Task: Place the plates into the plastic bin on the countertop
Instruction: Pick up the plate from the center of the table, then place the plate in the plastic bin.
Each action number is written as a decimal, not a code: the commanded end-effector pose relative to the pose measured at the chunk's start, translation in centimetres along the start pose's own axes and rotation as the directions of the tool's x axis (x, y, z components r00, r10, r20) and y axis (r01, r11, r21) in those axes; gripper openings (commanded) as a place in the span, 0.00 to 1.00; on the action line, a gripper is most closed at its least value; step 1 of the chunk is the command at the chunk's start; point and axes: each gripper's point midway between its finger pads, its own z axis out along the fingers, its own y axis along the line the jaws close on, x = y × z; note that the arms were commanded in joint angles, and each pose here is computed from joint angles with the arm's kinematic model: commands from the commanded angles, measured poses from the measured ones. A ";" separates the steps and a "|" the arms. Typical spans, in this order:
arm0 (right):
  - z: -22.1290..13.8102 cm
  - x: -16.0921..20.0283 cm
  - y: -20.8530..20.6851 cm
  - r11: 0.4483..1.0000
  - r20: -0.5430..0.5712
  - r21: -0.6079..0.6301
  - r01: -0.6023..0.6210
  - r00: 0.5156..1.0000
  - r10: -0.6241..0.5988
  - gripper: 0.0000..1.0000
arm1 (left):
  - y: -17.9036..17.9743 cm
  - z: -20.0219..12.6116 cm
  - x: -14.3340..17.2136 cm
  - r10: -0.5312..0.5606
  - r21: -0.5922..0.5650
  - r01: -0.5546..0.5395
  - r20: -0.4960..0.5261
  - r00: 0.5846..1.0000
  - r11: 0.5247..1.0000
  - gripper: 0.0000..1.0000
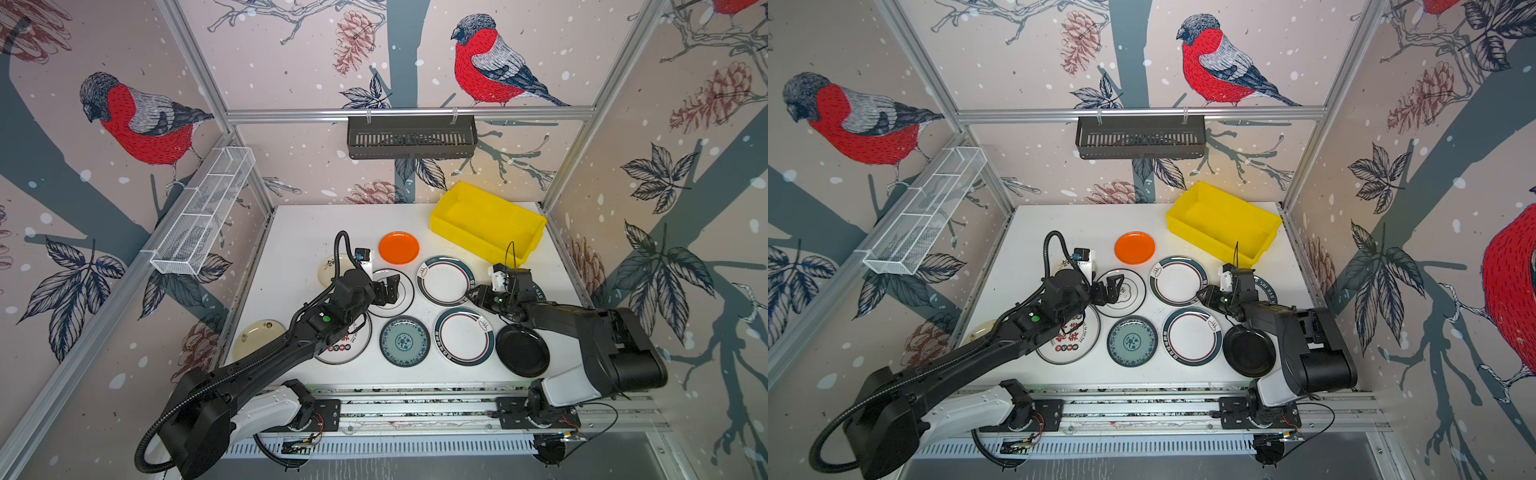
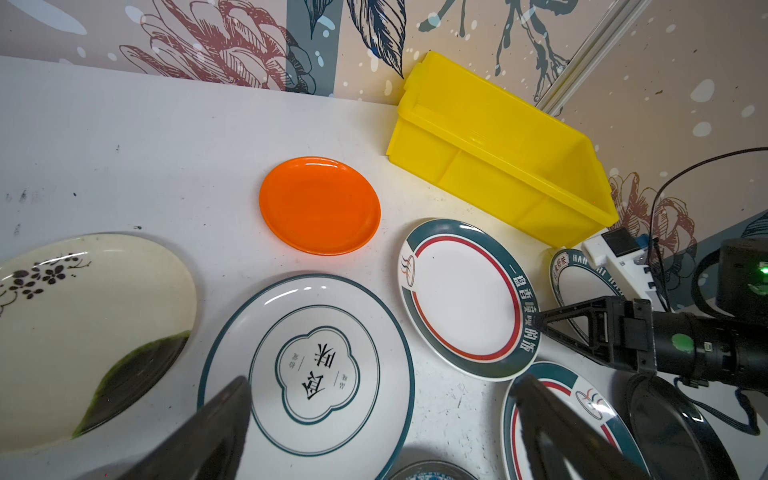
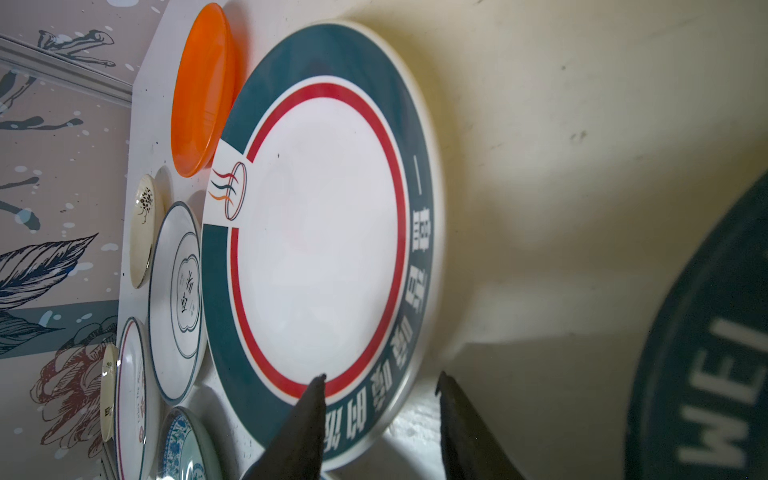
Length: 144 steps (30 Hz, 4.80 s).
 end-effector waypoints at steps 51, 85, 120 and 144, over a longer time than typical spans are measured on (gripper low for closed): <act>1.1 -3.4 0.6 0.999 0.104 0.030 0.024 0.994 -0.027 0.05 | -2.6 -2.7 4.3 0.116 0.248 -0.094 -0.077 0.990 0.964 0.98; -14.7 -19.4 9.7 0.990 0.586 0.127 0.065 0.800 -0.128 0.00 | -1.2 -2.7 3.2 0.104 0.167 -0.100 -0.019 0.994 0.981 0.98; -0.4 -30.0 -3.1 0.926 0.454 0.347 -0.147 0.891 -0.029 0.00 | 2.2 -4.2 5.4 0.104 0.055 -0.104 -0.002 0.995 0.993 0.98; -2.8 -29.4 1.8 0.940 0.480 0.330 -0.085 0.873 -0.090 0.58 | 2.9 -3.2 6.2 0.074 0.014 -0.074 -0.042 0.996 0.997 0.98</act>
